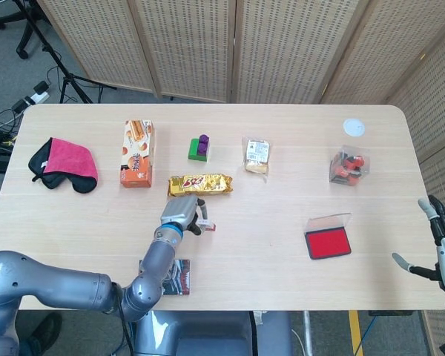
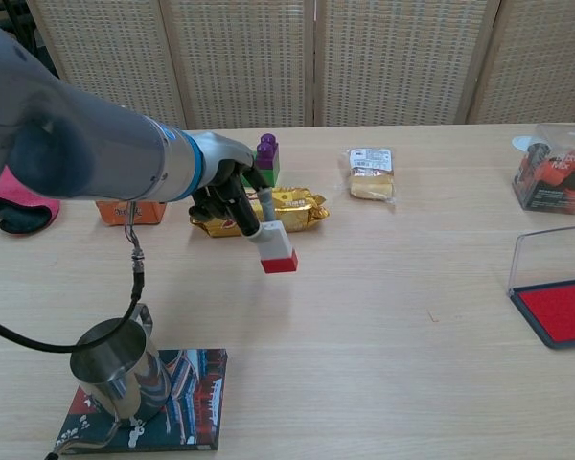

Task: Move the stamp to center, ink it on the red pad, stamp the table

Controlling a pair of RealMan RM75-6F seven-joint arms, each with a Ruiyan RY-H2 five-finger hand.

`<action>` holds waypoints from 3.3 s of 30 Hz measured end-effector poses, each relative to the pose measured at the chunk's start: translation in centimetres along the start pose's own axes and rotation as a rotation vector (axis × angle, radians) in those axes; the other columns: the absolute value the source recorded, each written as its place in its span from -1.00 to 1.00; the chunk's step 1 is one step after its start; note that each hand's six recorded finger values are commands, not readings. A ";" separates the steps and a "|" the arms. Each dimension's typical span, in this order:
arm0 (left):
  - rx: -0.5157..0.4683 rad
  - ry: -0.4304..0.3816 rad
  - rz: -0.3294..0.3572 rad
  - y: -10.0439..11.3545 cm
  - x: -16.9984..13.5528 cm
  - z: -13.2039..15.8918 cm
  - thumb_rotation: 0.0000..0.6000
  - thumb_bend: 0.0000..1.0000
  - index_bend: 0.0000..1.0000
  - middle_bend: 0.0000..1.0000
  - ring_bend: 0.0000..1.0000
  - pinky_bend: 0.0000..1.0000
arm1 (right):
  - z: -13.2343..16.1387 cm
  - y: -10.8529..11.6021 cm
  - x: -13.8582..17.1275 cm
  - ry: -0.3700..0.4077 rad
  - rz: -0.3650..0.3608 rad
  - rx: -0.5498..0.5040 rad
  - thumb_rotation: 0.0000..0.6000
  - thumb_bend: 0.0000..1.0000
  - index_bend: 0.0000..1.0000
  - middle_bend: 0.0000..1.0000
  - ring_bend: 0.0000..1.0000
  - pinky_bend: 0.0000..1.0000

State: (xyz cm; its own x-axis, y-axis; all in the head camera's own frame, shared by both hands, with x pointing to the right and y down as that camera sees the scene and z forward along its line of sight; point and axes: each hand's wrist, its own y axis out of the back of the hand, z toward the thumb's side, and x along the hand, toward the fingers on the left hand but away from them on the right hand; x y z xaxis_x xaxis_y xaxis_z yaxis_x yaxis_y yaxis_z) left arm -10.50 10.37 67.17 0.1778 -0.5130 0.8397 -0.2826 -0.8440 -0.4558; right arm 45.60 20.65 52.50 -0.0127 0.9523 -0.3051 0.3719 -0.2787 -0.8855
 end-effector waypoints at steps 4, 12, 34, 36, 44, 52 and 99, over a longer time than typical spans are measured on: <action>0.007 0.002 0.004 -0.5 0.6 0.8 1.00 -0.27 0.15 0.95 1.00 0.87 | -0.2 0.2 -0.2 -0.005 0.000 -0.009 1.00 -1.00 -0.98 -1.00 -1.00 -1.00; 0.033 0.006 0.027 -0.7 0.9 1.1 1.00 -0.27 0.15 0.96 1.00 0.87 | -0.2 0.3 -0.2 -0.001 -0.001 -0.015 1.00 -1.00 -0.98 -1.00 -1.00 -1.00; 0.029 0.037 0.022 -2.3 2.6 -0.1 1.00 -0.28 0.15 0.95 1.00 0.87 | -0.3 0.3 -0.3 -0.003 0.002 -0.021 1.00 -1.00 -0.98 -1.00 -1.00 -1.00; 0.030 0.038 0.020 -2.5 2.6 -0.1 1.00 -0.28 0.15 0.95 1.00 0.86 | -0.3 0.3 -0.3 -0.002 0.003 -0.021 1.00 -1.00 -0.98 -1.00 -1.00 -1.00; 0.029 0.038 0.015 -3.0 2.8 -0.1 1.00 -0.30 0.15 0.95 1.00 0.86 | -0.3 0.2 -0.3 -0.002 0.009 -0.022 1.00 -1.00 -0.98 -1.00 -1.00 -1.00; 0.046 0.044 0.010 -3.3 2.9 -0.4 1.00 -0.39 -0.22 0.95 1.00 0.86 | -0.3 0.3 -0.3 0.001 0.007 -0.028 1.00 -1.00 -0.98 -1.00 -1.00 -1.00; 0.052 0.024 0.609 16.4 -13.8 -28.5 1.00 -0.93 -1.00 -1.00 -1.00 -1.00 | 2.6 -3.1 -4.4 -0.001 0.060 0.202 1.00 -1.00 -1.00 -0.12 -0.05 0.19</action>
State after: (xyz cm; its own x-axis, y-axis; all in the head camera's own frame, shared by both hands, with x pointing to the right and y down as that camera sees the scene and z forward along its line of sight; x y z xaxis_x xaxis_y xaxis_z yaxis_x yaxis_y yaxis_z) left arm -44.44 8.03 56.48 -0.0228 -0.9028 0.4296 -0.2801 -0.4067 -0.8696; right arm 42.11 16.99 55.71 0.0027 0.9332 -0.3594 0.1786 -0.3540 -0.9180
